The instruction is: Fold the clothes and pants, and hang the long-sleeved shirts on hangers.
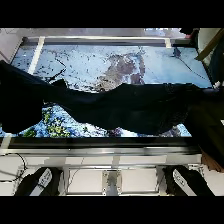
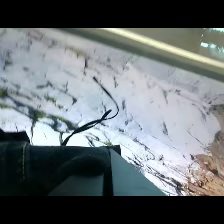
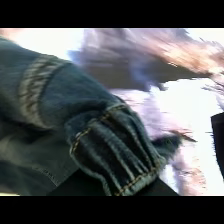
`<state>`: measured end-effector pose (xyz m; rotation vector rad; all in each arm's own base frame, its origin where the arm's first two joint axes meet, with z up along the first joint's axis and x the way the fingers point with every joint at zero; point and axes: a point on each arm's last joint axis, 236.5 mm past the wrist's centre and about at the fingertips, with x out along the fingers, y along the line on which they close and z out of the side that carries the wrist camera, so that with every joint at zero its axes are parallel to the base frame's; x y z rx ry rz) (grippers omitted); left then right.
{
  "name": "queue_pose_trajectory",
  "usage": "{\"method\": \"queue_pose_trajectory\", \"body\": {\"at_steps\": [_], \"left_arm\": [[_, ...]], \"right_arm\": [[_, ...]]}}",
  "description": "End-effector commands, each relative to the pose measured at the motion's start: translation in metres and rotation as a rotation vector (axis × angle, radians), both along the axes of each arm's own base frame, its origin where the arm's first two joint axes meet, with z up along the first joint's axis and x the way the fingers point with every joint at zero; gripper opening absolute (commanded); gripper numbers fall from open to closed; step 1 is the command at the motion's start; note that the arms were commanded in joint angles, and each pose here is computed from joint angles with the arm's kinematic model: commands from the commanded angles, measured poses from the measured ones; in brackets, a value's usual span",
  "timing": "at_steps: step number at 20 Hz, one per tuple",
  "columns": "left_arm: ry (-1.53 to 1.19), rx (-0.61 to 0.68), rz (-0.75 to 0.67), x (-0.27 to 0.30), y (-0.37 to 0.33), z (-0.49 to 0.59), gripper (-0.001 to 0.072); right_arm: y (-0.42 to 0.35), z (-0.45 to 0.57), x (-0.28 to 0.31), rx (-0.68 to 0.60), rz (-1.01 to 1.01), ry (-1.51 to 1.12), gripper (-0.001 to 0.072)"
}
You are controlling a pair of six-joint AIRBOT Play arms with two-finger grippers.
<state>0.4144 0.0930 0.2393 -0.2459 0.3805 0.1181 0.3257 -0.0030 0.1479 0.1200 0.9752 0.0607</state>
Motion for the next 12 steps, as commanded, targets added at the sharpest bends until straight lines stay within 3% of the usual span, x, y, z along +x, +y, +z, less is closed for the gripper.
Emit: {"method": "queue_pose_trajectory", "body": {"at_steps": [1,5,9,12], "left_arm": [[0.072,-0.118,0.051,0.05,0.019,-0.055,0.001],[0.041,-0.125,-0.001,0.129,-0.001,-0.075,0.0011],[0.01,-0.096,-0.058,0.198,-0.015,-0.074,0.001],[0.01,-0.167,-0.014,0.226,0.002,-0.088,0.001]], "right_arm": [[-0.034,-0.07,0.06,-0.035,-0.127,0.085,0.0047],[-0.041,-0.145,0.122,0.091,-0.311,0.094,0.0048],[-0.078,-0.186,0.133,0.14,-0.48,0.117,0.0048],[-0.115,-0.179,0.134,0.156,-0.565,0.079,0.0048]]}}
